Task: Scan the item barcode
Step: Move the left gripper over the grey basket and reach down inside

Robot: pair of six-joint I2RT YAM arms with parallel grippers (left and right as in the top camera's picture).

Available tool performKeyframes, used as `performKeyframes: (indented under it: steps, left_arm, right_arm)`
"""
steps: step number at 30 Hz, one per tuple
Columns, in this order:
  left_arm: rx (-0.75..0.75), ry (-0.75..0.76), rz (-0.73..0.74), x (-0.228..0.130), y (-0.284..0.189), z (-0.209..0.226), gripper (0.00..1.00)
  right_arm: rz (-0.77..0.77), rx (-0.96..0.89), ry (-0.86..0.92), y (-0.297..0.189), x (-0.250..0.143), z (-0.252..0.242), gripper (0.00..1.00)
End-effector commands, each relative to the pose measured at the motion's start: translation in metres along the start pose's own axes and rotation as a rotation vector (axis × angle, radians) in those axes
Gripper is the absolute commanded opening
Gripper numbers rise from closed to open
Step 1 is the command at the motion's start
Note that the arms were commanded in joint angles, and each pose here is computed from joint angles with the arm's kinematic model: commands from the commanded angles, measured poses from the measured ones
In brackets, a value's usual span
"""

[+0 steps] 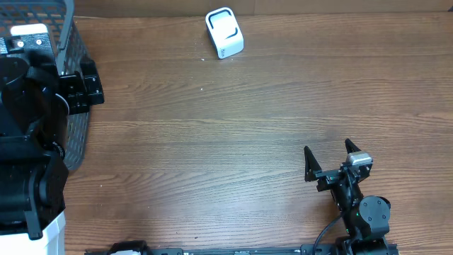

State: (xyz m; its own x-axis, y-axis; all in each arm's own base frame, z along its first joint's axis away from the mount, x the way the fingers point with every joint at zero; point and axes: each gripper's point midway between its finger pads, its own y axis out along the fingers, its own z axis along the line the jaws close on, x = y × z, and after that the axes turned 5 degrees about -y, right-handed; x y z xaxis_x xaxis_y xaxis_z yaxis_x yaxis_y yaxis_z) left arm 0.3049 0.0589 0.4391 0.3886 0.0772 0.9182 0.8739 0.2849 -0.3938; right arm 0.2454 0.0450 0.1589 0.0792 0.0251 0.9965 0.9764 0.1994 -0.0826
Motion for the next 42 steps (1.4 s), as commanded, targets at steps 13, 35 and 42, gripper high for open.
performKeyframes:
  steps: [13, 35, 42]
  left_arm:
    - [0.064, 0.014, -0.031, 0.009, -0.006, 0.011, 1.00]
    - [0.215, -0.010, -0.060, 0.023, 0.017, 0.051, 1.00]
    - [0.166, -0.103, 0.054, -0.001, 0.063, 0.086, 1.00]
  right_arm:
    - [0.009, -0.012, -0.004, 0.001, -0.004, -0.002, 1.00]
    - [0.009, -0.012, -0.004, 0.001, -0.004, -0.002, 1.00]
    - [0.009, -0.012, -0.004, 0.001, -0.004, -0.002, 1.00]
